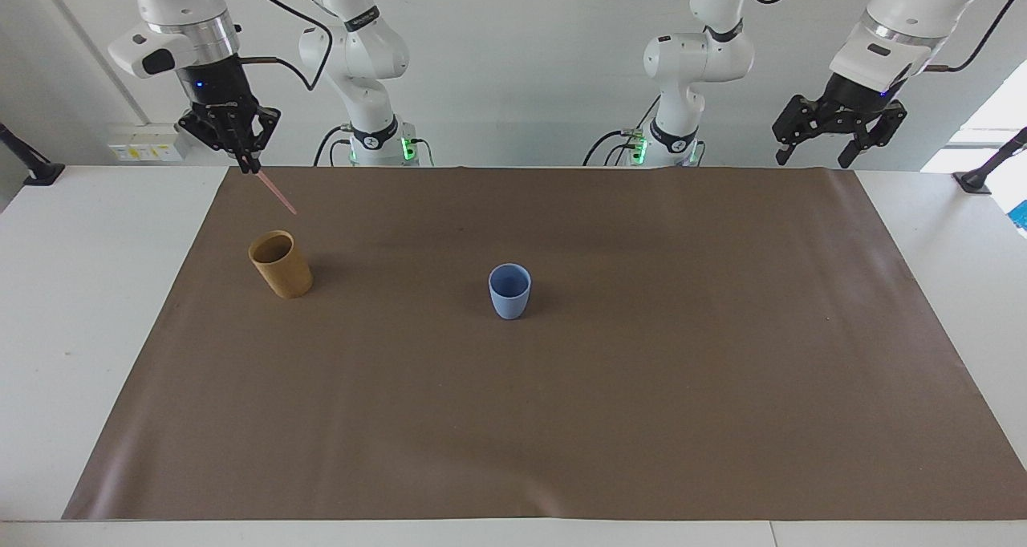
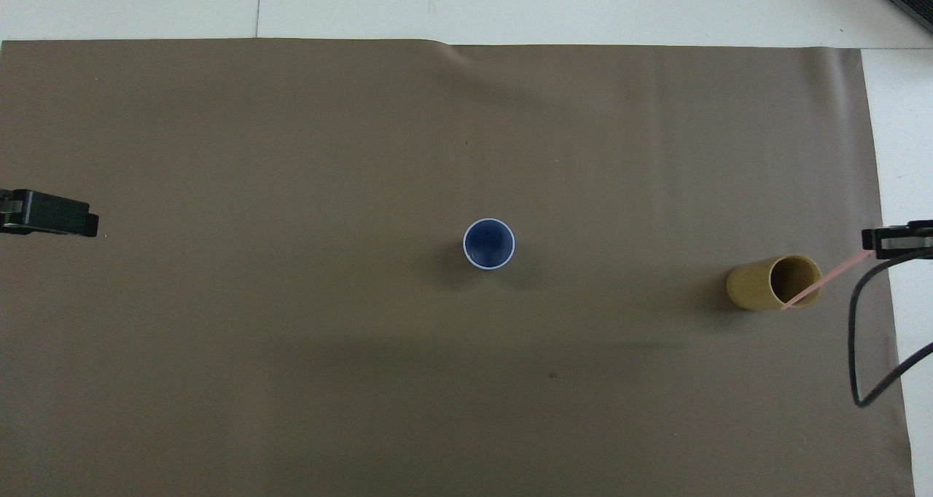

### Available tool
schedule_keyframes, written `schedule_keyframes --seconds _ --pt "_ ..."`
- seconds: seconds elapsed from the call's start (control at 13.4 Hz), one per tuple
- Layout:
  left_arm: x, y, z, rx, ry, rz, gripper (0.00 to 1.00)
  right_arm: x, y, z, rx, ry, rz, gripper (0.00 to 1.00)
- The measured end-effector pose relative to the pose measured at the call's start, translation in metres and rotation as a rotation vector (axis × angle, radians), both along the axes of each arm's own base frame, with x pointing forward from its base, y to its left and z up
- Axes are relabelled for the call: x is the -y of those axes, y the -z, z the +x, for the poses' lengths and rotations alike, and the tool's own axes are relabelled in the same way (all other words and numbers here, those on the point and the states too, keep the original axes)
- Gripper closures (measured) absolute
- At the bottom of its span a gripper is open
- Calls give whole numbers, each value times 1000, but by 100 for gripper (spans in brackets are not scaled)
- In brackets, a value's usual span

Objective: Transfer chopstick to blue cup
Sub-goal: 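Carry the pink stick with the right gripper over the blue cup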

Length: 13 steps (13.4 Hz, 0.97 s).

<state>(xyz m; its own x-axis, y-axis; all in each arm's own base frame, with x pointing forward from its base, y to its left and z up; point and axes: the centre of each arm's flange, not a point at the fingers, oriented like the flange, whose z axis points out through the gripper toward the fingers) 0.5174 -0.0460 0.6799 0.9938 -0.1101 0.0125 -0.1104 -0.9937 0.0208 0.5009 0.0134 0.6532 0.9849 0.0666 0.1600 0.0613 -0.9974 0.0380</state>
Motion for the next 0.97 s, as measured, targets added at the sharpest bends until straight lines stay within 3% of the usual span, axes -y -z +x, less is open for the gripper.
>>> schedule_keyframes --seconds 0.37,0.67,0.97 --pt "-4 -12 -5 -13 15 1 0 -121 -12 2 152 -40 98 91" --pt "-6 -8 -3 -21 14 1 0 -203 -4 -3 207 -47 194 91" --pt "-5 -3 -2 -27 17 1 0 -239 35 22 224 -85 245 91"
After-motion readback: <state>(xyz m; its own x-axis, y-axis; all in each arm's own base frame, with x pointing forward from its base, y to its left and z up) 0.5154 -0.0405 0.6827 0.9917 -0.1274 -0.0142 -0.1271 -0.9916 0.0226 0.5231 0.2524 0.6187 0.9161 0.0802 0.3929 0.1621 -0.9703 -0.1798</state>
